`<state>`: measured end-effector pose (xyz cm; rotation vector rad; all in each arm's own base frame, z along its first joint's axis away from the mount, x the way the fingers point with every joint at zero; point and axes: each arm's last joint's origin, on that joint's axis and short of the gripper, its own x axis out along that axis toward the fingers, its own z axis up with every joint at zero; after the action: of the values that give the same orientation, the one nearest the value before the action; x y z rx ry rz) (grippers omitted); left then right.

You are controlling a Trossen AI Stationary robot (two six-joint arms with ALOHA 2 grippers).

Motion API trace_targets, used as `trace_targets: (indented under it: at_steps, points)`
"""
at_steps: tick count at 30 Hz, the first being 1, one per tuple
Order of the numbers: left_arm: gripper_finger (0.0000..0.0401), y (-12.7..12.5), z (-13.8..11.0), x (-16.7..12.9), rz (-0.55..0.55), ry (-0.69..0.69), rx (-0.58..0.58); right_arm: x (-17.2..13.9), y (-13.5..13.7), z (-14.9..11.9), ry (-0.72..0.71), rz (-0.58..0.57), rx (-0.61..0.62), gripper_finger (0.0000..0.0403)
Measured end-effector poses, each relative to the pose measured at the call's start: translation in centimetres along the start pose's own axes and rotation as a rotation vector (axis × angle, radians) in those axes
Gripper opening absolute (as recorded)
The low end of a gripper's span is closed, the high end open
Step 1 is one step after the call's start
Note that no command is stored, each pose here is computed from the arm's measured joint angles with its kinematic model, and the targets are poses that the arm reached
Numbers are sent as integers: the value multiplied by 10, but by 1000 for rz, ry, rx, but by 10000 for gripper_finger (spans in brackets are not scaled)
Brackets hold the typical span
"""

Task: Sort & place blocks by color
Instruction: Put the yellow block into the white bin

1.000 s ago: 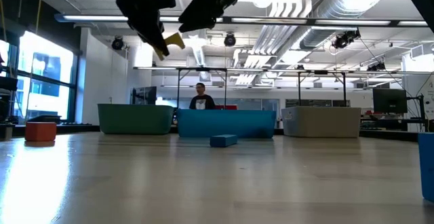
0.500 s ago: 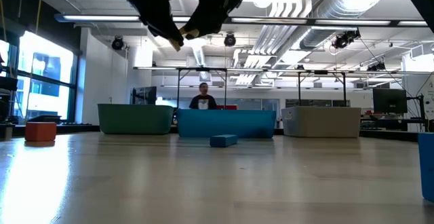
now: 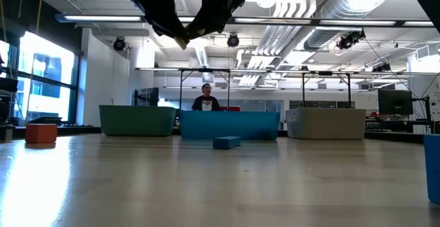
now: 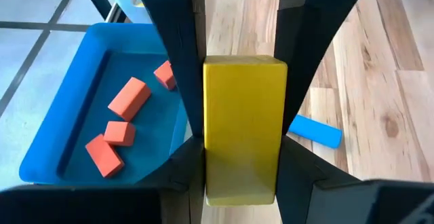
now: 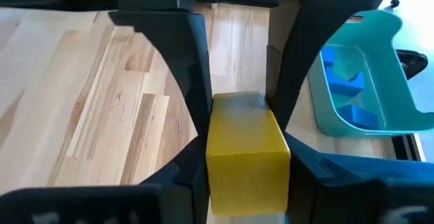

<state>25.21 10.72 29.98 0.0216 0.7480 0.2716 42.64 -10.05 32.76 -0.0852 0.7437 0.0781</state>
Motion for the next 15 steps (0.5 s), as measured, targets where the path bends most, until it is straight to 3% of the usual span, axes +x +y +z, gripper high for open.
trace_targets:
  at_steps: [15]
  points:
    - [141,11,-1,-1,41,-3,-31,0,-3,2,-11,-52,68,111]
